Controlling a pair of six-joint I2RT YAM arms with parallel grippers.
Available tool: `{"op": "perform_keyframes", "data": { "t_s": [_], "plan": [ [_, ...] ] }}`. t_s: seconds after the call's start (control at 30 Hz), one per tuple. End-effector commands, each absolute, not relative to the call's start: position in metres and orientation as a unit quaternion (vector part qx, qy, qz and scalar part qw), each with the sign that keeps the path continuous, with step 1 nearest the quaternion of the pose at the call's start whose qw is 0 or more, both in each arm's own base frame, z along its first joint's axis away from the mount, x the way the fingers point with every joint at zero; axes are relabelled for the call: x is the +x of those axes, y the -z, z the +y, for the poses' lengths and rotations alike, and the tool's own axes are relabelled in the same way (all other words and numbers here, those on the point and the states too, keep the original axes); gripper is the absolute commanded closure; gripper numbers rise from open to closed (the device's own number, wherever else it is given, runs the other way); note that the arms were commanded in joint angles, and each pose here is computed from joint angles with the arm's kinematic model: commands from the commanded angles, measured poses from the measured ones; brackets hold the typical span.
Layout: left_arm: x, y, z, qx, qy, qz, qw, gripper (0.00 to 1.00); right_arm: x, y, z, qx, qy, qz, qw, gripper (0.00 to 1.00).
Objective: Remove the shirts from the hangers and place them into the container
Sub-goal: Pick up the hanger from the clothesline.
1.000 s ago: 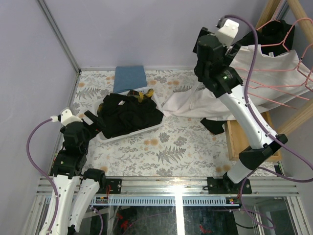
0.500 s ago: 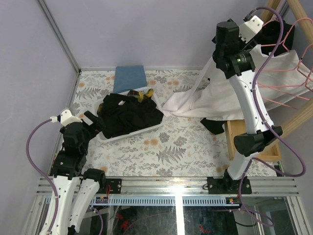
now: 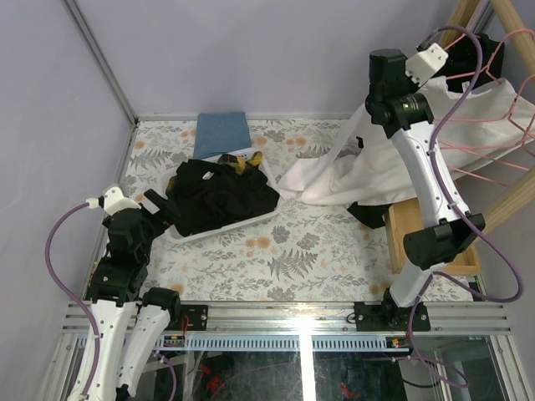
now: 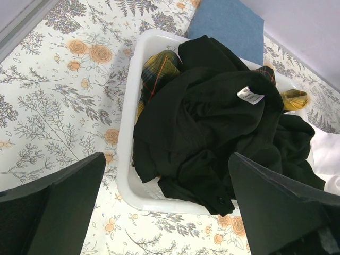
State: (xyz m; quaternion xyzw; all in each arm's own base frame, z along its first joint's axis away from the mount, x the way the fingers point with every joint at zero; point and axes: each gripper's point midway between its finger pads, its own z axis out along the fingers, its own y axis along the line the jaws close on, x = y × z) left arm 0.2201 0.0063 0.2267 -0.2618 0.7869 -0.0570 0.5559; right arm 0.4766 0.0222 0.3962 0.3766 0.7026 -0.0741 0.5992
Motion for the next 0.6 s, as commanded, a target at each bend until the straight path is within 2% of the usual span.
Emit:
{"op": "perform_keyframes", "data": {
  "t_s": [0.0,0.07,0.17,0.27,0.57],
  "plan": [
    [0.226,-0.237,0.005,-0.254,0.066,0.774,0.577,0.0,0.454,-0.434,0.01,0.397,0.046,0.653,0.643,0.71],
    [0.226,-0.237,0.005,-0.254,0.067,0.774,0.577,0.0,0.447,-0.441,0.006,0.391,0.05,0.65,0.65,0.79],
    [0.226,-0.237,0.004,-0.253,0.067,0.774,0.576,0.0,0.439,-0.449,0.002,0.386,0.058,0.645,0.658,0.8],
    [0.226,-0.237,0.005,-0.253,0.066,0.774,0.576,0.0,0.434,-0.457,0.0,0.375,0.059,0.641,0.668,0.89],
    [0.226,-0.236,0.005,-0.255,0.064,0.775,0.575,0.0,0.41,-0.482,0.021,0.345,0.029,0.635,0.691,0.91]
  ]
}}
